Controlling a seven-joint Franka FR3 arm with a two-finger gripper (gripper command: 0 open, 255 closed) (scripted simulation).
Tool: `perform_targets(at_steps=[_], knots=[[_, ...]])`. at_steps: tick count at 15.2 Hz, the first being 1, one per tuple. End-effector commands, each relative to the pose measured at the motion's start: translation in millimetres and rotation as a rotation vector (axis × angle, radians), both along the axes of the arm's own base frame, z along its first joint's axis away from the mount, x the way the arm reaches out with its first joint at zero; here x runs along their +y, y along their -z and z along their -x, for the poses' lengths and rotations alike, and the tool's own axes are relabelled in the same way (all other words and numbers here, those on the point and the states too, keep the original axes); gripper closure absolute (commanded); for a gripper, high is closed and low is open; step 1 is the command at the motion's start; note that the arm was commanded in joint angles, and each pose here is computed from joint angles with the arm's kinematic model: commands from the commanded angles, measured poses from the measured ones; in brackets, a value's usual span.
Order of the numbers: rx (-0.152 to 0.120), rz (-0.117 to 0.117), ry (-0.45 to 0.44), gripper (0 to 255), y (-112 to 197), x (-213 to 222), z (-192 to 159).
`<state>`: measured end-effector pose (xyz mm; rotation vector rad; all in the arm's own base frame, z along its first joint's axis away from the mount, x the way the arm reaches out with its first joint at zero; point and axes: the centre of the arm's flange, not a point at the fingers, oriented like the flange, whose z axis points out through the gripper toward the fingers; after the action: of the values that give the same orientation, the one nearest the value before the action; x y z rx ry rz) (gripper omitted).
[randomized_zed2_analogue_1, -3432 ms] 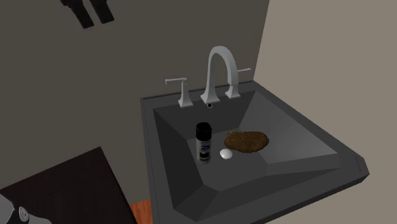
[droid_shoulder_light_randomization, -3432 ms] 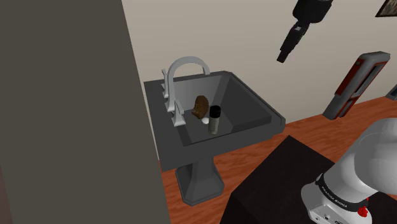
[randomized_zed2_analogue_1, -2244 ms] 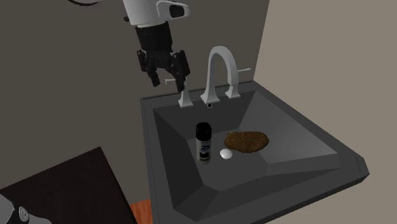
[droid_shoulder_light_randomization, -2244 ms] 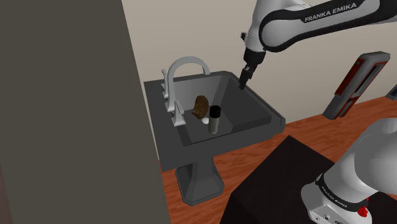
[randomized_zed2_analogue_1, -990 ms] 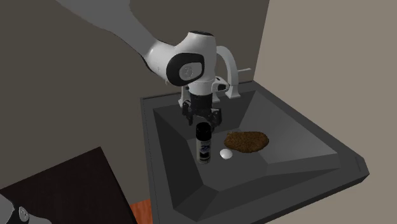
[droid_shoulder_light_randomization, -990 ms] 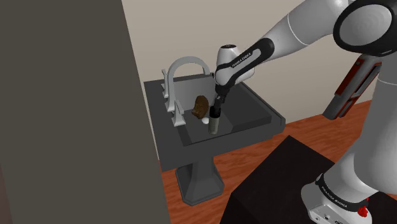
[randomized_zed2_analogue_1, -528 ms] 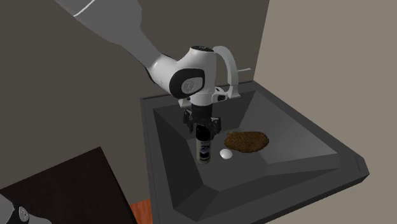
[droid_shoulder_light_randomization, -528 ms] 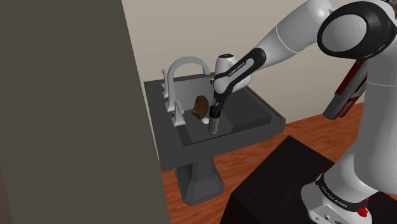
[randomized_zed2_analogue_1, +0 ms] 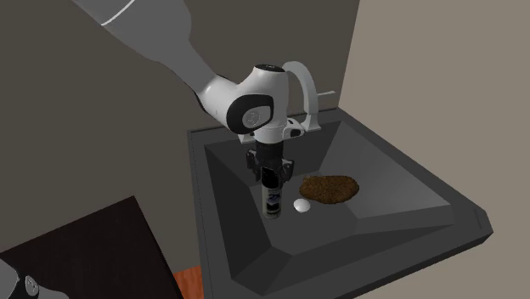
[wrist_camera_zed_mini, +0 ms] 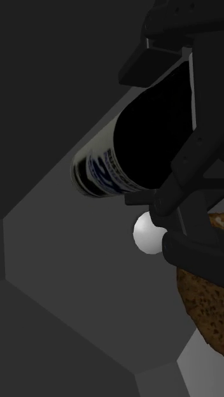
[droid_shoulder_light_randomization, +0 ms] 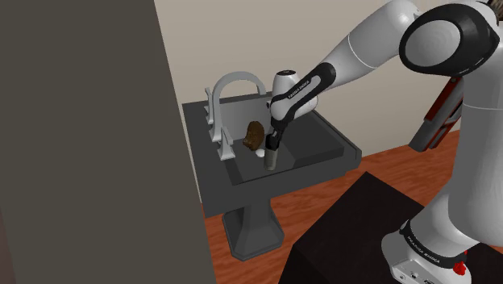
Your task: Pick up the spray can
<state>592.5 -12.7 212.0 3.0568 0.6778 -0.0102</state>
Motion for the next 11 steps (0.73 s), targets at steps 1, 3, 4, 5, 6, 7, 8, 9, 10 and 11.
perform_targets(at_steps=[1, 3, 4, 5, 6, 7, 8, 9, 10, 11], knots=[[0.001, 0.000, 0.000, 255, 0.6, -0.1, 0.3], [0.001, 0.000, 0.000, 255, 0.6, -0.4, 0.2], [0.001, 0.000, 0.000, 255, 0.8, 0.2, -0.2], [0.001, 0.000, 0.000, 255, -4.4, 0.2, -0.2], [0.001, 0.000, 0.000, 255, -9.7, 0.2, -0.2], [0.001, 0.000, 0.000, 255, -15.0, 0.2, -0.1], [0.001, 0.000, 0.000, 255, -20.3, 0.2, -0.1], [0.001, 0.000, 0.000, 255, -25.6, 0.2, -0.2], [0.001, 0.000, 0.000, 255, -30.8, 0.2, -0.2], [0.001, 0.000, 0.000, 255, -36.1, 0.2, -0.2]])
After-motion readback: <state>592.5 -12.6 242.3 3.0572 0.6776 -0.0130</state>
